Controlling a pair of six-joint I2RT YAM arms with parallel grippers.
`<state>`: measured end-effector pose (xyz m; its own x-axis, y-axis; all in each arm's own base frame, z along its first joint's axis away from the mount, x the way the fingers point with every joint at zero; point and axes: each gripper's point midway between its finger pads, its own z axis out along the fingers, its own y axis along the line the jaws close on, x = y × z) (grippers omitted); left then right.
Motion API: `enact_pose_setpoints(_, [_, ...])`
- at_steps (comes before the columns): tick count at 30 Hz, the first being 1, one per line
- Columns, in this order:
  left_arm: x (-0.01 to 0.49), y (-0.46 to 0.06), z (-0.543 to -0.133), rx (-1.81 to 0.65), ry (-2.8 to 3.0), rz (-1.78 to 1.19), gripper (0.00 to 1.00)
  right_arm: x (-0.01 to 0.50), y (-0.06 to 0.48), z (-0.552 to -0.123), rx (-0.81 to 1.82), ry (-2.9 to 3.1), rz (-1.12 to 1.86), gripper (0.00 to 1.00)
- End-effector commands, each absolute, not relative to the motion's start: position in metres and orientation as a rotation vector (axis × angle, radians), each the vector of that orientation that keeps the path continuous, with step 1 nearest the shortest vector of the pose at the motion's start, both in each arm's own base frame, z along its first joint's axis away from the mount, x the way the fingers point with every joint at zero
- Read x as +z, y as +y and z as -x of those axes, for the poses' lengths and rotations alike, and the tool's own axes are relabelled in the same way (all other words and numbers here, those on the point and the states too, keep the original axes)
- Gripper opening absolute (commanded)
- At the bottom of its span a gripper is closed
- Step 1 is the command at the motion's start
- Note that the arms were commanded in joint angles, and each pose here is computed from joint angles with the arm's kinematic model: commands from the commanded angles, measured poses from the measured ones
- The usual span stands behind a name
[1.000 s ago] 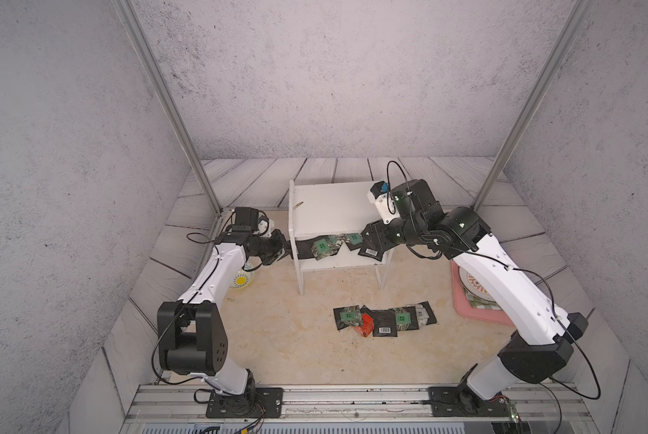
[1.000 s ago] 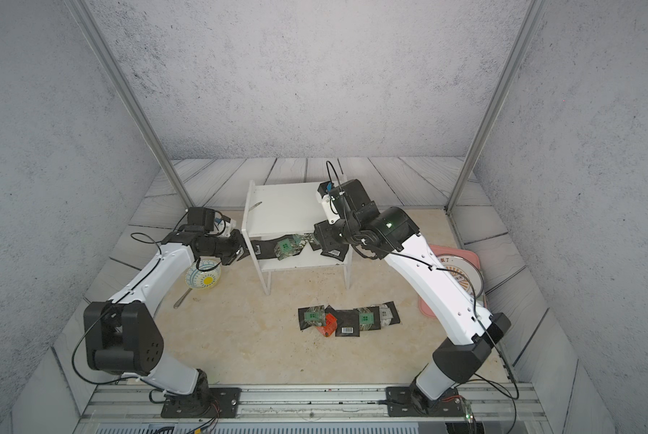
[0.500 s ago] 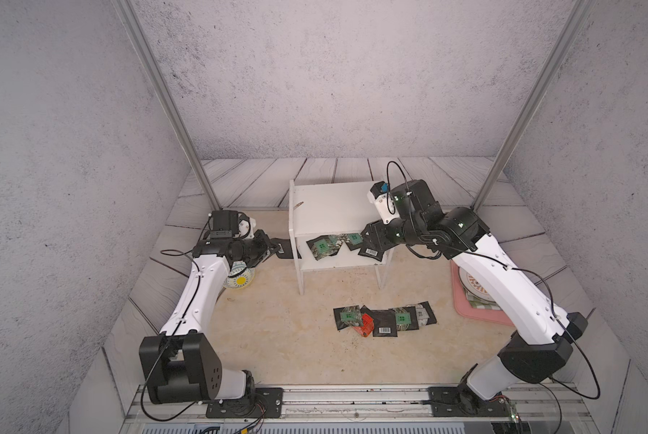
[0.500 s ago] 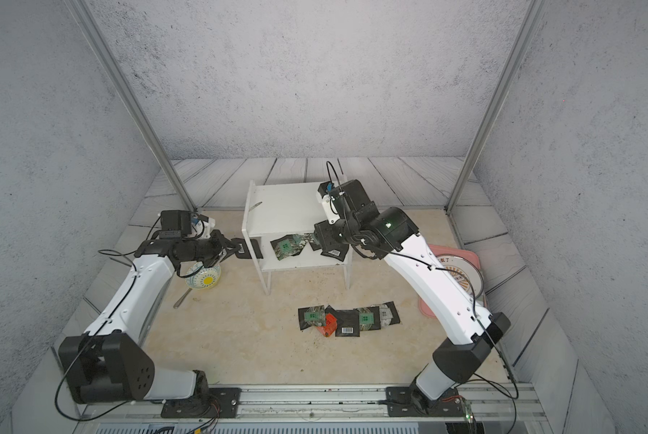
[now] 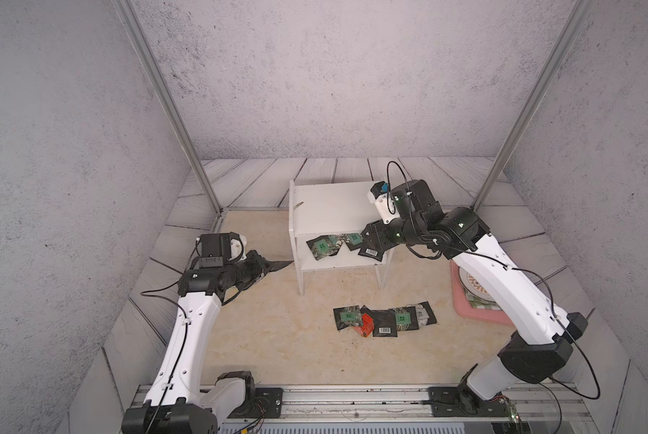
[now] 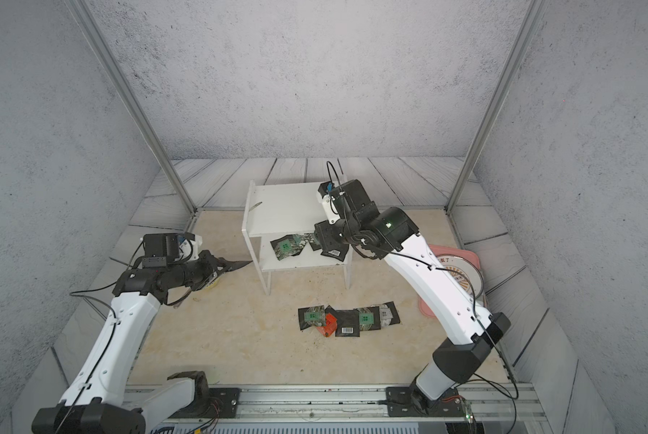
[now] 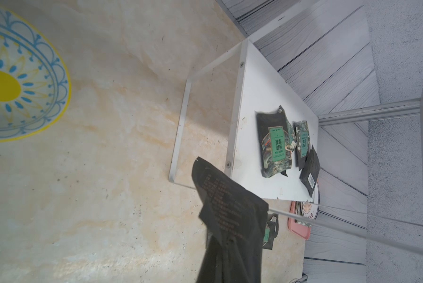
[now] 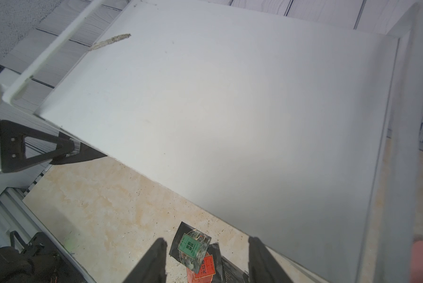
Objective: Remove the tea bags from the shelf
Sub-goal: Place the tea bag at the center of the board.
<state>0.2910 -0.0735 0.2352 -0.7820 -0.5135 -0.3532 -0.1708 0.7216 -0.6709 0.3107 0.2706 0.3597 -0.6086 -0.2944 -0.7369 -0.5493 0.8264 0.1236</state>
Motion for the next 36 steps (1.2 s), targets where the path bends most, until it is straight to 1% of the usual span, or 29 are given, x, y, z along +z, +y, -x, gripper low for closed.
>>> enact_pose_setpoints(1, [0.223,-0.074,-0.274,-0.865,2.449,0.536,0.0,0.364,0.271,-0.312,0.452,2.255,0.593,0.56])
enact_pose_setpoints(8, [0.202,-0.08,-0.241,-0.906,2.502,0.559,0.0,0.363,0.271,-0.313,0.451,2.259,0.589,0.56])
enact_pose_setpoints(13, [0.185,-0.093,-0.225,-0.982,2.564,0.541,0.0,0.362,0.271,-0.313,0.452,2.259,0.59,0.56])
enact_pose_setpoints(16, [0.177,-0.104,-0.224,-1.045,2.558,0.53,0.0,0.361,0.271,-0.313,0.451,2.259,0.591,0.56])
enact_pose_setpoints(20, [0.164,-0.128,-0.22,-1.039,2.592,0.439,0.0,0.361,0.271,-0.313,0.446,2.257,0.594,0.56])
enact_pose_setpoints(24, [0.144,-0.146,-0.22,-1.083,2.608,0.416,0.0,0.36,0.27,-0.313,0.444,2.256,0.596,0.56])
enact_pose_setpoints(36, [0.106,-0.181,-0.236,-1.228,2.618,0.395,0.0,0.357,0.27,-0.314,0.435,2.257,0.601,0.56])
